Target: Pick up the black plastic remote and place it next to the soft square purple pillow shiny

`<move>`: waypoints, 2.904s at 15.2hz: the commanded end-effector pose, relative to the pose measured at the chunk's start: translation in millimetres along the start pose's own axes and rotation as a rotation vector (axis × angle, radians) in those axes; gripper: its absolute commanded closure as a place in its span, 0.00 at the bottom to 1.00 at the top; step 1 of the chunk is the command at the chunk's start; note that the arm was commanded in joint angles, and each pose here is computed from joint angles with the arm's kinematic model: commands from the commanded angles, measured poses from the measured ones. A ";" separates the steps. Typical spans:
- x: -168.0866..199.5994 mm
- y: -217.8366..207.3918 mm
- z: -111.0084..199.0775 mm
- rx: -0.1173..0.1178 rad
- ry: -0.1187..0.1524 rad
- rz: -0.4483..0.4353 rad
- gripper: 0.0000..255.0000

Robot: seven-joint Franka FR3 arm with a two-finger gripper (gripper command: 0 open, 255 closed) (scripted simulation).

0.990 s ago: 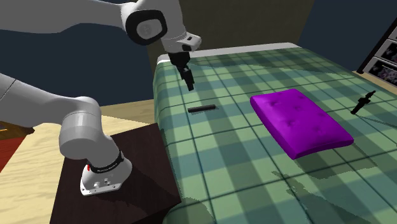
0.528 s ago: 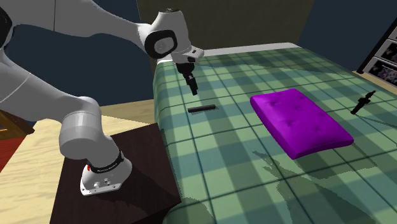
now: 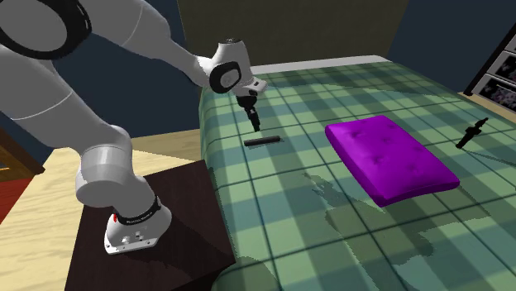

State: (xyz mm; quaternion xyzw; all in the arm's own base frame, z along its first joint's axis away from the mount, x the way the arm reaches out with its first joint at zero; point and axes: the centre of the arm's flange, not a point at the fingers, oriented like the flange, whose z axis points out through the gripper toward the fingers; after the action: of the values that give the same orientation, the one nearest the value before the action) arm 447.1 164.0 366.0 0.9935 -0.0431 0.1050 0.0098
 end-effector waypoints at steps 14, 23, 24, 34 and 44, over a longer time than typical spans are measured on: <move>38.9 -106.9 163.5 -0.039 0.012 0.074 0.00; 39.3 -105.3 203.5 -0.039 0.012 0.074 0.00; 39.4 -105.3 203.4 -0.039 0.012 0.074 0.00; 38.6 -106.7 204.7 -0.039 0.012 0.074 1.00; 44.9 -105.1 177.6 -0.039 0.012 0.074 1.00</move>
State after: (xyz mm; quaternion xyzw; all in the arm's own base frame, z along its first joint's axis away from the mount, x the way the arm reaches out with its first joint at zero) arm 537.6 260.3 195.4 0.9902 -0.0819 0.1106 0.0254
